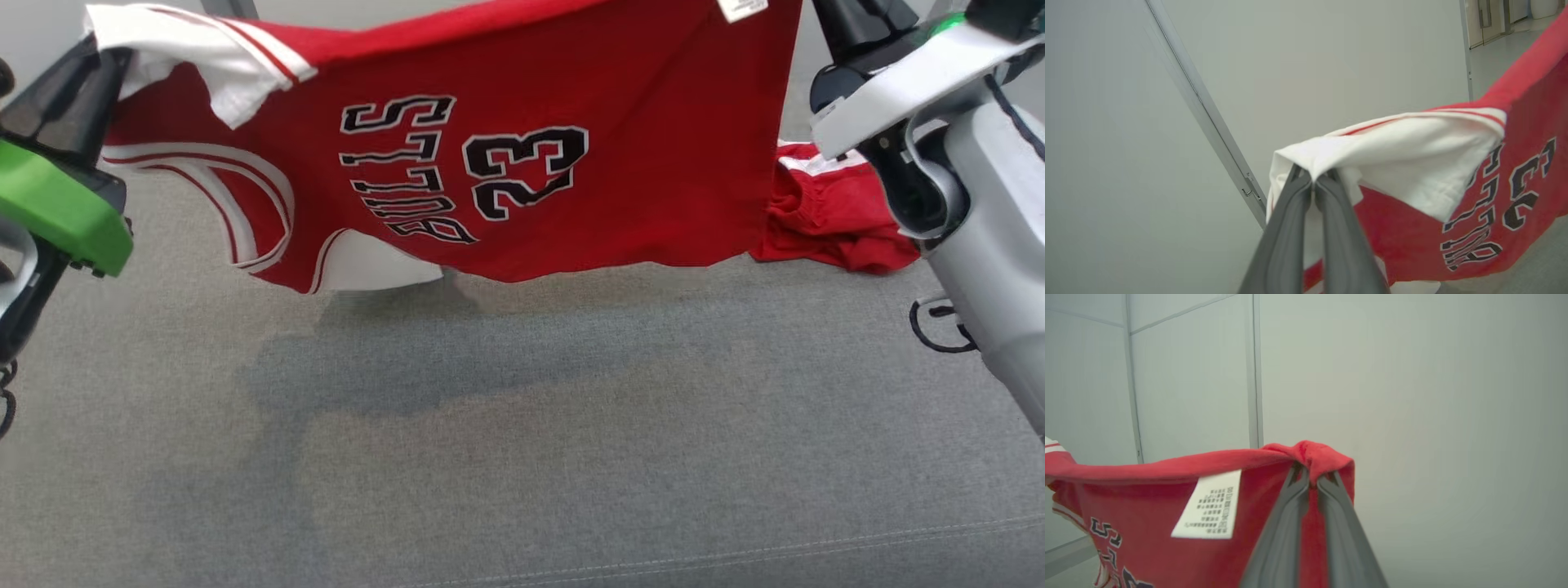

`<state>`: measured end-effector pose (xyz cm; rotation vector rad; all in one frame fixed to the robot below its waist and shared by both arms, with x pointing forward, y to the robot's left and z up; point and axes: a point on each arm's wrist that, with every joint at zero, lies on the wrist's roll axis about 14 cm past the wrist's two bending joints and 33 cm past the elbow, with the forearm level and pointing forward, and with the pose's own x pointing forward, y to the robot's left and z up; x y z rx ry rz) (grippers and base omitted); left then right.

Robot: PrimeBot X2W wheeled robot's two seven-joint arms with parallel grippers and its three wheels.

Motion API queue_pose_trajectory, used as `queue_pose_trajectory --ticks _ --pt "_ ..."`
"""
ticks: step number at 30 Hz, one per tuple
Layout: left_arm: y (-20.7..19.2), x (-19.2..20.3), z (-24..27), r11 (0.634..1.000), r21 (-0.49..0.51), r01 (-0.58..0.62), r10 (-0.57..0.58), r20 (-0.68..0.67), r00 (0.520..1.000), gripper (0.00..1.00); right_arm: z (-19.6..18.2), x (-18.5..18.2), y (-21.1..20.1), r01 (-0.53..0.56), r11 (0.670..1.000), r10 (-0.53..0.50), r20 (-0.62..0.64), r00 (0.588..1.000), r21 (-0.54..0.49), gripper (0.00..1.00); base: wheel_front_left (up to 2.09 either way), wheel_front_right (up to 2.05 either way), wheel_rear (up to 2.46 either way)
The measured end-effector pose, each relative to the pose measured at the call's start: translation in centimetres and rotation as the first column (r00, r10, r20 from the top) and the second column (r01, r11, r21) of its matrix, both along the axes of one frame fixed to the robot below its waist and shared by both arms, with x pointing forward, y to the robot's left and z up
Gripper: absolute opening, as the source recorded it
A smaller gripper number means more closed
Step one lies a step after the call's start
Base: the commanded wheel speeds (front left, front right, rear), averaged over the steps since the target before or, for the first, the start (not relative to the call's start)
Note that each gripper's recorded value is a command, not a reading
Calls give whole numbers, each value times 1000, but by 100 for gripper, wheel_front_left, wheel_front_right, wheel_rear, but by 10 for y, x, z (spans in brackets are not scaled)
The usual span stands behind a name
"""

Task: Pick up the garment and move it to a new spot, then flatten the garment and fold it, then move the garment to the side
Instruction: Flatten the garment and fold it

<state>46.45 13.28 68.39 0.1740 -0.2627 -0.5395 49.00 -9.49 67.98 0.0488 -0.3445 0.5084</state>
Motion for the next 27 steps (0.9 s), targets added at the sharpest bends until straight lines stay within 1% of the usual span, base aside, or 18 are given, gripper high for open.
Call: queue_pose_trajectory --ticks 3,5,7,8,10,11,13,15,19,21,23,25,27 --pt "-1 -5 28 1000 -18 6 -5 85 996 0 26 -7 -10 9 1000 -10 69 998 21 0 0 0 0" --pt "-8 -10 32 999 -17 29 -28 72 997 0 37 -11 -18 19 1000 -21 99 995 22 0 0 0 0" --pt "-15 -12 19 999 -8 46 -46 13 999 0 35 -13 -26 28 999 -31 91 995 27 0 0 0 0" --pt "-16 -13 7 998 -19 51 -52 -41 998 0 27 -14 -28 29 999 -32 68 997 36 0 0 0 0" --pt "-19 -18 -30 997 -38 64 -70 -185 980 0 -4 -17 -28 23 998 -22 -16 1000 54 0 0 0 0" --pt "-21 -22 -53 997 -38 68 -76 -263 962 0 -24 -19 -27 20 998 -16 -73 997 56 0 0 0 0" --pt "-25 -33 -95 996 -36 80 -88 -408 909 0 -66 -26 -23 10 999 -3 -196 981 35 0 0 0 0" --pt "-27 -47 -132 995 -29 94 -94 -537 838 0 -102 -38 -14 -20 999 28 -312 950 27 0 0 0 0" --pt "-34 -74 -184 991 -58 123 -126 -724 678 0 -158 -69 15 -127 992 120 -497 859 20 0 0 0 0" --pt "-38 -85 -201 988 -70 139 -141 -781 608 0 -177 -83 25 -169 985 157 -569 807 31 0 0 0 0" --pt "-41 -88 -210 986 -88 143 -154 -816 557 0 -189 -92 33 -200 978 188 -617 764 51 0 0 0 0" --pt "-41 -88 -219 985 -104 138 -160 -848 506 0 -194 -95 38 -216 974 210 -647 733 70 0 0 0 0" --pt "-38 -85 -227 986 -101 133 -152 -871 468 0 -199 -94 41 -233 970 219 -675 705 71 0 0 0 0"
